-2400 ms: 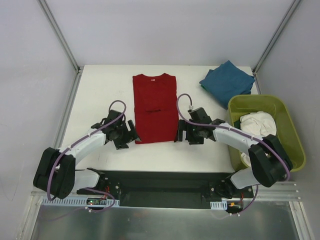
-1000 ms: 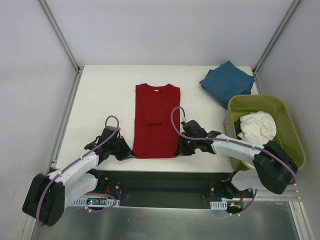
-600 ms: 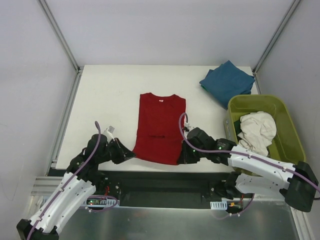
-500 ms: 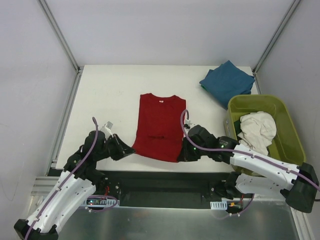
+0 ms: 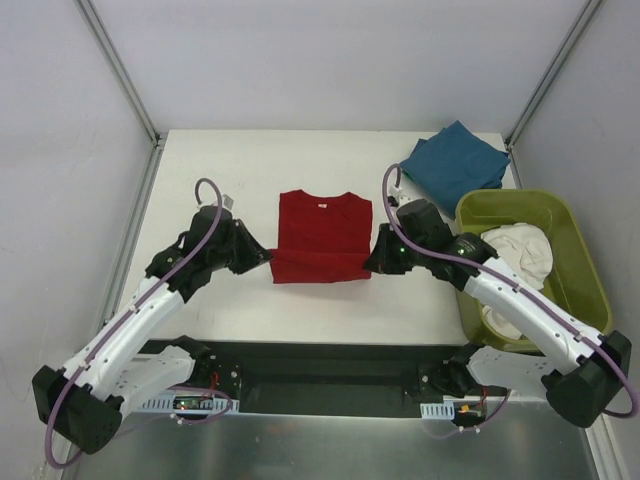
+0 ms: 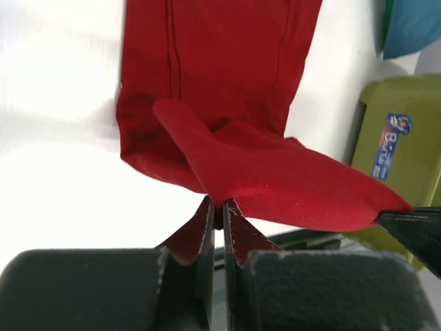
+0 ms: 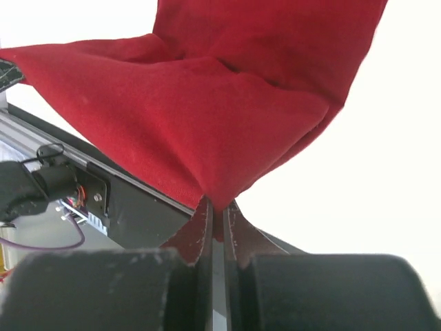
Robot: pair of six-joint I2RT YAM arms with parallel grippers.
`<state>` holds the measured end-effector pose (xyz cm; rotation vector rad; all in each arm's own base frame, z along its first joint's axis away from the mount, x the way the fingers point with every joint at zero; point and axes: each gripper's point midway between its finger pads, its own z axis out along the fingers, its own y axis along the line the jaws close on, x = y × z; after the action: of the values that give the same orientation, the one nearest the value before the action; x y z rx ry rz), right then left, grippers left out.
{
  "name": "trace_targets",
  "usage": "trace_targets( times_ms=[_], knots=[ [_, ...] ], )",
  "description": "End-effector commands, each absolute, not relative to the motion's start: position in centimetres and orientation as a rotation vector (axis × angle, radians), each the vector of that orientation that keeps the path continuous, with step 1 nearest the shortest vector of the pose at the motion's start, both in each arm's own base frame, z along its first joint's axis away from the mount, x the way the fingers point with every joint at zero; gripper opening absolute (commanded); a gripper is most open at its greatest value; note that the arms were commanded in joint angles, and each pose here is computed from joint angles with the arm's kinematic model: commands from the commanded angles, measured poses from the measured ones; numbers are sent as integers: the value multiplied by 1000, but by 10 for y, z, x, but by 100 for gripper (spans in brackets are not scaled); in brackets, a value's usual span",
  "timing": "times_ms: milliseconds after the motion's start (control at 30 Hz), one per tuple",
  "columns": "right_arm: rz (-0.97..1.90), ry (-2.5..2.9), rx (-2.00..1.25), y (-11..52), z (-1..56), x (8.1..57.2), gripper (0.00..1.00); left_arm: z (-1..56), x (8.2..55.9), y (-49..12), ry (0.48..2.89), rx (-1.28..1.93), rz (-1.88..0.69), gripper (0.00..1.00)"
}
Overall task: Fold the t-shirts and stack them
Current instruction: Fold the long partially folded tshirt into a neat square
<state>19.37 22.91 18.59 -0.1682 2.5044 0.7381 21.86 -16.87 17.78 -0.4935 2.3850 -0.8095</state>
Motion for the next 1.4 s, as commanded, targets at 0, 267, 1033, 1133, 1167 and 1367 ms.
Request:
trace_targets(
  times_ms=[0, 267, 1033, 1133, 1167, 1367],
  knots=[
    [728, 2481, -221, 224, 203, 219, 1, 202, 267, -159, 2282, -460, -634, 0],
    [695, 2503, -156, 217, 205, 275, 1, 211, 329, -160, 2287, -454, -515, 0],
    [808, 2648, 55, 213, 124, 424, 16, 113, 466, -159, 2502, -527, -413, 3],
    [794, 2629, 57, 211, 114, 447, 45, 102, 481, -164, 2520, -497, -431, 35],
    [770, 2625, 72, 208, 112, 453, 57, 101, 487, -166, 2520, -485, -440, 45],
    [838, 2516, 36, 213, 147, 461, 96, 121, 489, -172, 2492, -444, -500, 95]
  ],
)
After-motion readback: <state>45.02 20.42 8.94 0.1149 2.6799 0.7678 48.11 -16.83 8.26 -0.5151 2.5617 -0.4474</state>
